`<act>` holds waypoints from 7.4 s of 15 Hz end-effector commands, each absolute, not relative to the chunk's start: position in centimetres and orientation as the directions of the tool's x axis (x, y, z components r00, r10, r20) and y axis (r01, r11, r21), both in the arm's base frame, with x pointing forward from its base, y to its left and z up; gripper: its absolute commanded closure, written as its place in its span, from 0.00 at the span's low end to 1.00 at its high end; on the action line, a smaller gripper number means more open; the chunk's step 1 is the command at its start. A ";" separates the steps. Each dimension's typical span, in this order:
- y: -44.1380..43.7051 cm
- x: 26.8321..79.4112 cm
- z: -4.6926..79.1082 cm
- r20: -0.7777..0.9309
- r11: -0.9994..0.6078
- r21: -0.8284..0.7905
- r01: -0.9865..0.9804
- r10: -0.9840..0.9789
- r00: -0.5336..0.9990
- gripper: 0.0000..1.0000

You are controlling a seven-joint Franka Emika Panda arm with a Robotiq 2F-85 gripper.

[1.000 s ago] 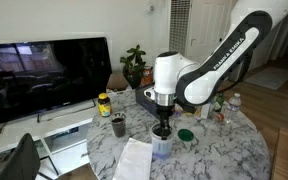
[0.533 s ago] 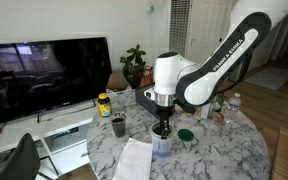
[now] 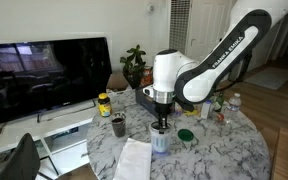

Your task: Pour the contents of the silver cup into the grey box and then put the silver cup back in the plastic cup

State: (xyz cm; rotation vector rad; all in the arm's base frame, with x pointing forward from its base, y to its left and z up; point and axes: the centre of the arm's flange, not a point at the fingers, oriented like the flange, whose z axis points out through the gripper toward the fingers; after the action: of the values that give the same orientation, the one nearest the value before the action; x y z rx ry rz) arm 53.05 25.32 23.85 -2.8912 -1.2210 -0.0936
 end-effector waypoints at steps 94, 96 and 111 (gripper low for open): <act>-10.3 72.9 41.8 0.449 -0.238 -0.872 0.427 -0.734 0.509 0.99; -10.6 72.9 41.7 0.439 -0.211 -0.871 0.443 -0.738 0.512 0.99; -4.2 70.4 49.0 0.625 -0.534 -0.769 0.352 -0.510 0.591 0.99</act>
State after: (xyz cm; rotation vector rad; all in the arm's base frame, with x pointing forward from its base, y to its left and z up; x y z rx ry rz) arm 72.90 -6.95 46.06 -1.6797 0.1555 -1.1159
